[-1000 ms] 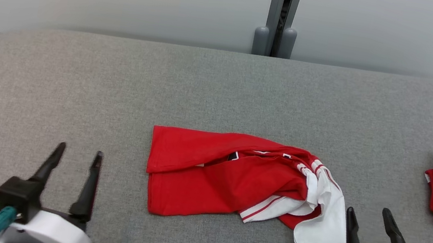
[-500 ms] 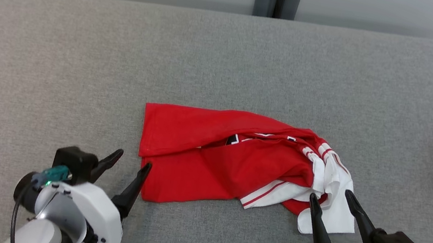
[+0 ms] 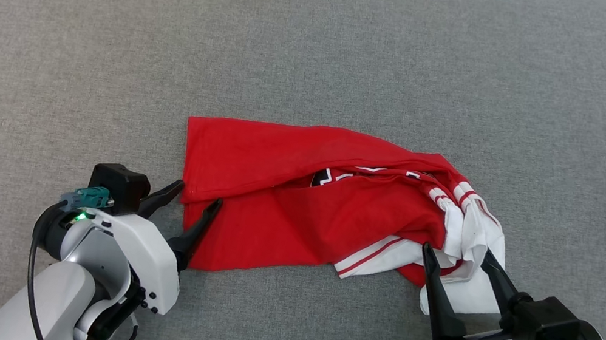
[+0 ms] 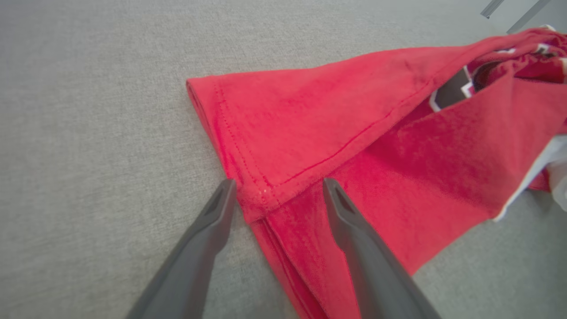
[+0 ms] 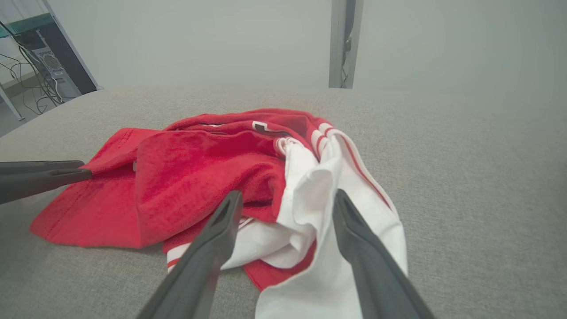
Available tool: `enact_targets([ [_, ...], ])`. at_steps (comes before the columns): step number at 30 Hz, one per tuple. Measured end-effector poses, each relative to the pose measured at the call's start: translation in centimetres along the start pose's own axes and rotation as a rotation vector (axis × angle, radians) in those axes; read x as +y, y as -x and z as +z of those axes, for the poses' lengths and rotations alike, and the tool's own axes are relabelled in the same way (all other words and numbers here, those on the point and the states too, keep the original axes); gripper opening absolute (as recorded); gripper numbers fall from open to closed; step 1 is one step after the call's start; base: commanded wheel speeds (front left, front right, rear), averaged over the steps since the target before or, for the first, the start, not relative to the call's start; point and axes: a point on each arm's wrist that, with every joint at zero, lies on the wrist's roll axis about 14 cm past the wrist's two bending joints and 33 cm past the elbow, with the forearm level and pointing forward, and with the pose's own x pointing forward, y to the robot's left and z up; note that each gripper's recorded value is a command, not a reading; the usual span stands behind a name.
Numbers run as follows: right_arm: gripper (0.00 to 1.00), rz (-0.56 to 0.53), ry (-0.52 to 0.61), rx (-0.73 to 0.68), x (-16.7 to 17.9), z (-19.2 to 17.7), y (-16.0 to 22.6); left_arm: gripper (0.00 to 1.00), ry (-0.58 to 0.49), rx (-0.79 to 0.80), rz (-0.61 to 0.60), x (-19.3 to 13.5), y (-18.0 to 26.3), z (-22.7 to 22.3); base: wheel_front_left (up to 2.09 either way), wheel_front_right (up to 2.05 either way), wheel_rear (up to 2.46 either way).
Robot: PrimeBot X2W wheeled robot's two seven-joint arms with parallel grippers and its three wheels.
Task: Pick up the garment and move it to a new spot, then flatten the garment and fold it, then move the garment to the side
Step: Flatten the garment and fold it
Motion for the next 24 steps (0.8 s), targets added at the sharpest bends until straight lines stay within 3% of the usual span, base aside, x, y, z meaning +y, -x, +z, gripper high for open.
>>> enact_targets([
  [1,1.00,0.000,0.000,0.000,0.0,0.0,0.0,0.99,0.000,0.000,0.000,0.0,0.0,0.0,0.00,0.00,0.00],
  [2,1.00,-0.001,0.000,-0.006,-0.1,0.1,0.0,0.85,0.003,-0.001,0.000,0.0,-0.1,0.0,0.00,0.00,0.00],
  [3,1.00,-0.001,0.000,-0.014,-0.1,0.3,-0.1,0.58,0.005,0.000,-0.002,0.0,-0.2,-0.1,0.00,0.00,0.00],
  [4,1.00,-0.001,0.000,-0.020,-0.1,0.4,-0.1,0.58,0.004,0.003,-0.008,-0.1,-0.2,-0.2,0.00,0.00,0.00],
  [6,1.00,-0.001,-0.001,-0.029,-0.1,0.6,-0.2,0.42,0.013,0.002,-0.007,0.0,-0.4,-0.1,0.00,0.00,0.00],
  [7,0.82,-0.002,-0.001,-0.031,-0.1,0.7,-0.2,0.33,0.011,0.004,-0.006,0.1,-0.4,-0.1,0.00,0.00,0.00],
  [8,0.43,-0.004,-0.002,-0.040,-0.2,0.8,-0.2,0.12,0.013,-0.001,-0.006,0.1,-0.5,-0.1,0.00,0.00,0.00],
  [9,0.14,-0.007,-0.002,-0.041,-0.3,0.8,-0.2,0.00,0.014,-0.001,-0.006,0.2,-0.5,-0.1,0.00,0.00,0.00],
  [10,0.00,-0.010,-0.003,-0.042,-0.4,0.9,-0.2,0.00,0.011,0.003,-0.004,0.2,-0.5,-0.2,0.00,0.00,0.00],
  [17,0.00,-0.028,0.002,-0.121,-1.0,2.9,0.2,0.00,-0.041,-0.074,0.003,0.2,-0.3,1.8,0.00,0.00,0.00],
  [24,0.00,-0.041,0.063,-0.279,-1.8,7.9,1.1,0.00,-0.135,-0.214,0.009,-0.4,1.1,6.7,0.00,0.00,0.00],
])
